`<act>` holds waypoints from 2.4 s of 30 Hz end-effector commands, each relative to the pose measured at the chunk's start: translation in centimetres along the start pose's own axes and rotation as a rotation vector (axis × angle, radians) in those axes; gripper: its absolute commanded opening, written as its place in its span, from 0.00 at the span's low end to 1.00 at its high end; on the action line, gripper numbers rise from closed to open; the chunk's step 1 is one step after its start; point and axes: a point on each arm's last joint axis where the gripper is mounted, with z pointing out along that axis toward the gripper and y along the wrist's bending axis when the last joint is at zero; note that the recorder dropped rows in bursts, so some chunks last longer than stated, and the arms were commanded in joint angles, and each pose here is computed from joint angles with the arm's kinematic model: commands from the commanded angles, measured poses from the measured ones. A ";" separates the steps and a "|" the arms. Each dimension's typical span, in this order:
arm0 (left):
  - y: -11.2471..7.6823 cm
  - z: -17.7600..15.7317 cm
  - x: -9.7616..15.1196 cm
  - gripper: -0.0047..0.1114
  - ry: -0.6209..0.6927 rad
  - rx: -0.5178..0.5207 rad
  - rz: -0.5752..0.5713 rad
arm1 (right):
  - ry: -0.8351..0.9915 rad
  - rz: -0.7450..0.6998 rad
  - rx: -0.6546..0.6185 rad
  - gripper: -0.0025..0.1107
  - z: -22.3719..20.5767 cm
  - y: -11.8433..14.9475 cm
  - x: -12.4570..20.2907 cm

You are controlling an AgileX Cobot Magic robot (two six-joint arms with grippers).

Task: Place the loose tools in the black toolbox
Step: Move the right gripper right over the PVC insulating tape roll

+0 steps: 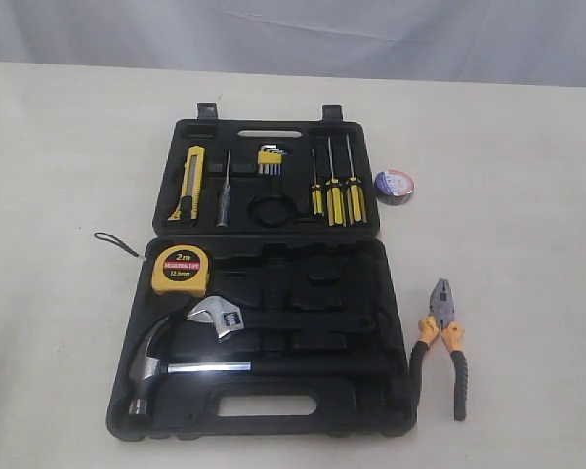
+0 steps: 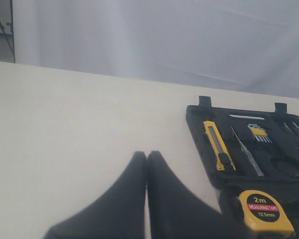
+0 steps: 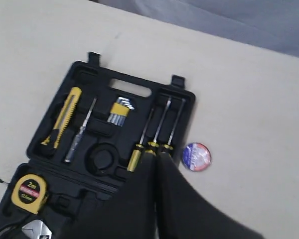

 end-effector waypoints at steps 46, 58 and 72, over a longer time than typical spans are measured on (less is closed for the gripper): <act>0.0 0.0 -0.1 0.04 0.001 0.004 0.004 | 0.571 0.055 0.012 0.66 31.2 -8.2 9.5; 0.0 0.0 -0.1 0.04 0.001 0.004 0.004 | 0.553 0.054 0.050 0.66 31.0 -8.5 9.2; 0.0 0.0 -0.1 0.04 0.001 0.004 0.004 | 0.539 0.040 0.060 0.66 29.1 -8.5 8.1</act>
